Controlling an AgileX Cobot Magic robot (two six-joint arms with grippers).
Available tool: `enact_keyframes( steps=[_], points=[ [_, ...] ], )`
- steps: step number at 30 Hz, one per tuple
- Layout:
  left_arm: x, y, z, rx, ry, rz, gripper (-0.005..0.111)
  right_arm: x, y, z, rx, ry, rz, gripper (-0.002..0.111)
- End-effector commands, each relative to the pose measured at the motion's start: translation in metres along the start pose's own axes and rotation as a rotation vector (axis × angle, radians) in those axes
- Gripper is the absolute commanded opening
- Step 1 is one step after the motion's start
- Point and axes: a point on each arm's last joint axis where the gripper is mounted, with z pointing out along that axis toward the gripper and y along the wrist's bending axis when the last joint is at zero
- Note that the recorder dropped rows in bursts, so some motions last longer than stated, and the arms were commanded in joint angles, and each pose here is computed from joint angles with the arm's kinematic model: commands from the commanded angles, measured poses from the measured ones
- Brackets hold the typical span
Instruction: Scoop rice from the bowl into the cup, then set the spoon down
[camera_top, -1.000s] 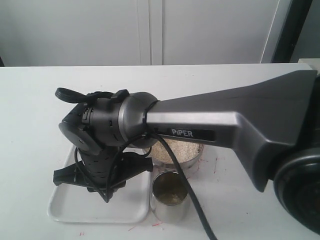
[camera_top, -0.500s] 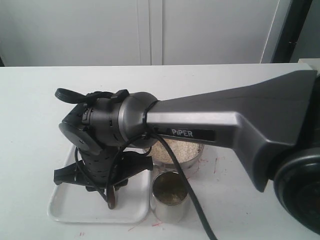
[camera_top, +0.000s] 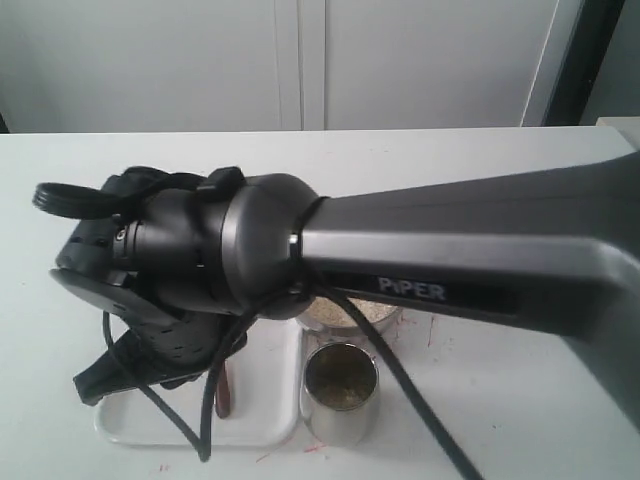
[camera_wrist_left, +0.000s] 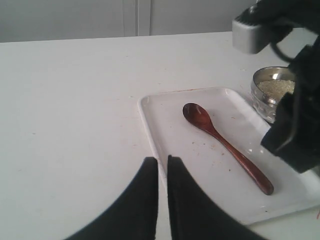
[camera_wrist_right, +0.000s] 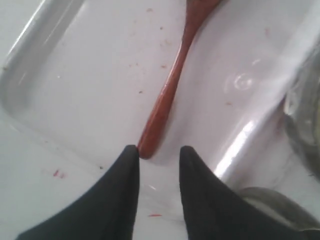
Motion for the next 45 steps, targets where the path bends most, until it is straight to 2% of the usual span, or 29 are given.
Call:
enact_keyframes(
  steps=[1,7,16,25,28,33,37,45],
  points=[
    [-0.002,-0.001,0.000,0.005,-0.008,-0.015,0.014,0.005,-0.012,-0.035,0.075,-0.084,-0.227,0.023],
    [-0.002,-0.001,0.000,0.005,-0.008,-0.015,0.014,0.030,-0.038,-0.065,0.089,-0.107,-0.318,0.017],
    [-0.002,-0.001,0.000,0.005,-0.008,-0.015,0.014,0.088,-0.091,-0.105,0.112,-0.203,-0.373,0.017],
    [-0.002,-0.001,0.000,0.005,-0.008,-0.015,0.014,0.150,-0.134,-0.133,0.047,-0.326,-0.365,0.017],
    [-0.002,-0.001,0.000,0.005,-0.008,-0.015,0.014,0.166,-0.144,-0.139,0.032,-0.387,-0.409,0.013],
    [-0.002,-0.001,0.000,0.005,-0.008,-0.015,0.014,0.183,-0.155,-0.144,0.010,-0.440,-0.405,0.000],
    [-0.002,-0.001,0.000,0.005,-0.008,-0.015,0.014,0.195,-0.167,-0.147,0.047,-0.385,-0.370,0.000],
    [-0.002,-0.001,0.000,0.005,-0.008,-0.015,0.014,0.187,-0.174,-0.154,0.156,-0.486,-0.439,0.000]
  ],
)
